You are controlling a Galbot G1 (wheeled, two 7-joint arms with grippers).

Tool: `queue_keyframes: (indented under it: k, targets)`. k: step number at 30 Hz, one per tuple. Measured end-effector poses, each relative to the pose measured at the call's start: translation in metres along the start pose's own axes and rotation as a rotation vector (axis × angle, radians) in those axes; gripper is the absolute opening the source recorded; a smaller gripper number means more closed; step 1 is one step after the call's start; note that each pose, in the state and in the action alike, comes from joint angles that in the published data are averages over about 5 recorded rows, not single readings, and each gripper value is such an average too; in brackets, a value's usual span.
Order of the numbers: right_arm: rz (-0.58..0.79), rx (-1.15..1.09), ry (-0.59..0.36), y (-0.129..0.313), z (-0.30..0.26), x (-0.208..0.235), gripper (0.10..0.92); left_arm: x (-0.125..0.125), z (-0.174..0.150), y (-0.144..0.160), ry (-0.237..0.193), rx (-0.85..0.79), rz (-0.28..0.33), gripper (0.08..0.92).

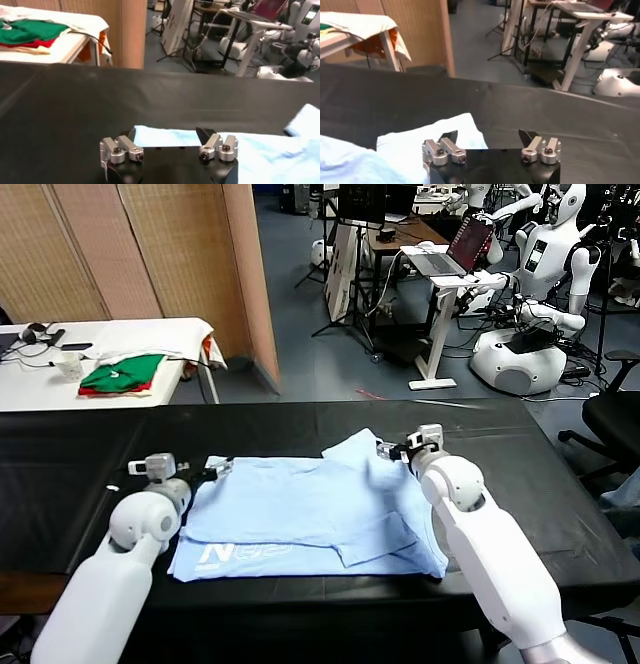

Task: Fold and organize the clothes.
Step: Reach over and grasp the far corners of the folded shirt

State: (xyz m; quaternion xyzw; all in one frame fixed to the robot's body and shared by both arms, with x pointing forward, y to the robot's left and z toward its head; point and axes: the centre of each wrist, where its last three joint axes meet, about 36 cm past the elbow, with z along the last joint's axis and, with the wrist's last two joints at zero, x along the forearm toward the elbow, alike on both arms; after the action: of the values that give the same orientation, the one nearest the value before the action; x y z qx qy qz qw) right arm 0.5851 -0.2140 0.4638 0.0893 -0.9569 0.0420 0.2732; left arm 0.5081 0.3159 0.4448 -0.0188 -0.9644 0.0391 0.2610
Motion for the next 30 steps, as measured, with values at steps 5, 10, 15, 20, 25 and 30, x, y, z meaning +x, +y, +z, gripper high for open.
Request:
queue_keyframes:
  k: [5, 10, 15, 20, 25, 30]
  targets:
    - [0.003, -0.005, 0.028, 0.000, 0.003, -0.011, 0.907, -0.015, -0.004, 0.004, 0.013, 0.000, -0.012, 0.907]
    - [0.002, 0.001, 0.052, 0.002, 0.010, -0.019, 0.898, -0.024, -0.006, 0.007, 0.031, 0.000, -0.024, 0.907]
    - [-0.003, 0.002, 0.064, 0.003, 0.012, -0.023, 0.835, -0.027, -0.002, 0.010, 0.054, 0.005, -0.029, 0.907]
    - [-0.011, 0.004, 0.070, 0.006, 0.013, -0.026, 0.799, -0.028, 0.004, 0.010, 0.081, 0.020, -0.018, 0.836]
    - [-0.015, 0.005, 0.075, 0.009, 0.013, -0.028, 0.772, -0.032, 0.004, 0.013, 0.086, 0.052, -0.011, 0.674]
    - [-0.014, 0.000, 0.079, 0.007, 0.014, -0.029, 0.620, -0.034, 0.003, 0.015, 0.089, 0.063, -0.004, 0.564]
